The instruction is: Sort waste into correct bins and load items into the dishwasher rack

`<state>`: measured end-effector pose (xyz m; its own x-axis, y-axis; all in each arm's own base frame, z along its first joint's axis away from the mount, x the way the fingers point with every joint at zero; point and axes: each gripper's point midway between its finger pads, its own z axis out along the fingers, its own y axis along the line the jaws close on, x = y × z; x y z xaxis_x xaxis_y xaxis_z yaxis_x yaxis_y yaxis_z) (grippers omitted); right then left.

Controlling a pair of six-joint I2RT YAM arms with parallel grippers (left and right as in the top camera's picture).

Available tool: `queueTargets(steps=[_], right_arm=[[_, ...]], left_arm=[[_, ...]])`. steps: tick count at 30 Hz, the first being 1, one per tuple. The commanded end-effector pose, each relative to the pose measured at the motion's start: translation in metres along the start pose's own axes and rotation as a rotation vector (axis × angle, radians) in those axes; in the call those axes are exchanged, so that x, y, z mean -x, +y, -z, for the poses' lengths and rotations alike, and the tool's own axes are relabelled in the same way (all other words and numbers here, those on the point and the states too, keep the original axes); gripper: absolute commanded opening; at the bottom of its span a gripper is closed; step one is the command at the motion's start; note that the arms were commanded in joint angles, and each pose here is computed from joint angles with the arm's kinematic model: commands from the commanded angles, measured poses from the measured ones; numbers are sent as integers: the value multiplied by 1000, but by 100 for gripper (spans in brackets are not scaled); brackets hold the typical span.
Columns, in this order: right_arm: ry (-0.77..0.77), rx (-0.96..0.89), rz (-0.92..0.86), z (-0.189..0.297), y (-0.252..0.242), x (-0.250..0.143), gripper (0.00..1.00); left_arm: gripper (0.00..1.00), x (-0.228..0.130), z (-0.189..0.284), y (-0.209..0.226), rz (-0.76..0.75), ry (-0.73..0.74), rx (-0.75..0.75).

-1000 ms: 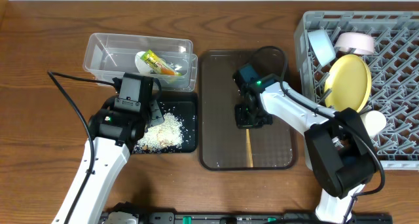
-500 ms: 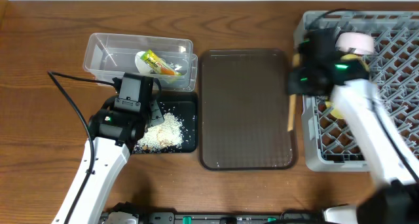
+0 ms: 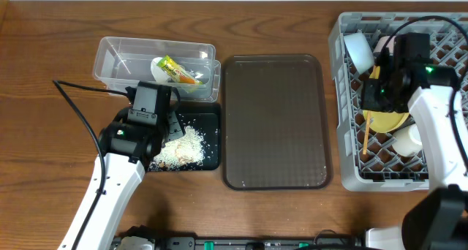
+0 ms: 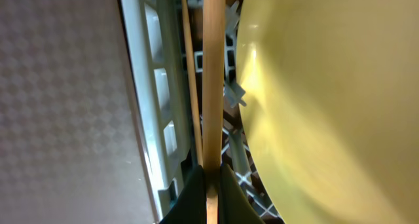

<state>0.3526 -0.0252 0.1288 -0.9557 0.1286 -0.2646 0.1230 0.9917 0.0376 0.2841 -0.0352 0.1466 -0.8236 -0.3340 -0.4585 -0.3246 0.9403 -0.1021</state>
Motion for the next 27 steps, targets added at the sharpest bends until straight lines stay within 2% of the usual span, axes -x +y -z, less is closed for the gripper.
queueTargets(steps=[1, 5, 11, 15, 22, 24, 27], right_arm=[[44, 0, 30, -14, 0, -4, 5], [48, 0, 25, -19, 0, -3, 26], [-58, 61, 26, 0, 12, 14, 43], [-189, 141, 61, 25, 33, 34, 43], [-327, 186, 177, 39, 82, 56, 45], [-327, 159, 153, 37, 85, 55, 49], [-296, 132, 76, 34, 85, 47, 54]], left_arm=[[67, -1, -2, 3, 5, 4, 14], [73, -1, -2, 3, 5, 4, 15], [74, 2, -2, 1, 8, -11, 5], [74, 12, -1, -4, 7, -50, -18], [74, 43, 3, -22, -181, -185, -74], [77, 42, 3, -22, -217, -183, -69], [78, 22, 0, -12, -239, -97, -39]])
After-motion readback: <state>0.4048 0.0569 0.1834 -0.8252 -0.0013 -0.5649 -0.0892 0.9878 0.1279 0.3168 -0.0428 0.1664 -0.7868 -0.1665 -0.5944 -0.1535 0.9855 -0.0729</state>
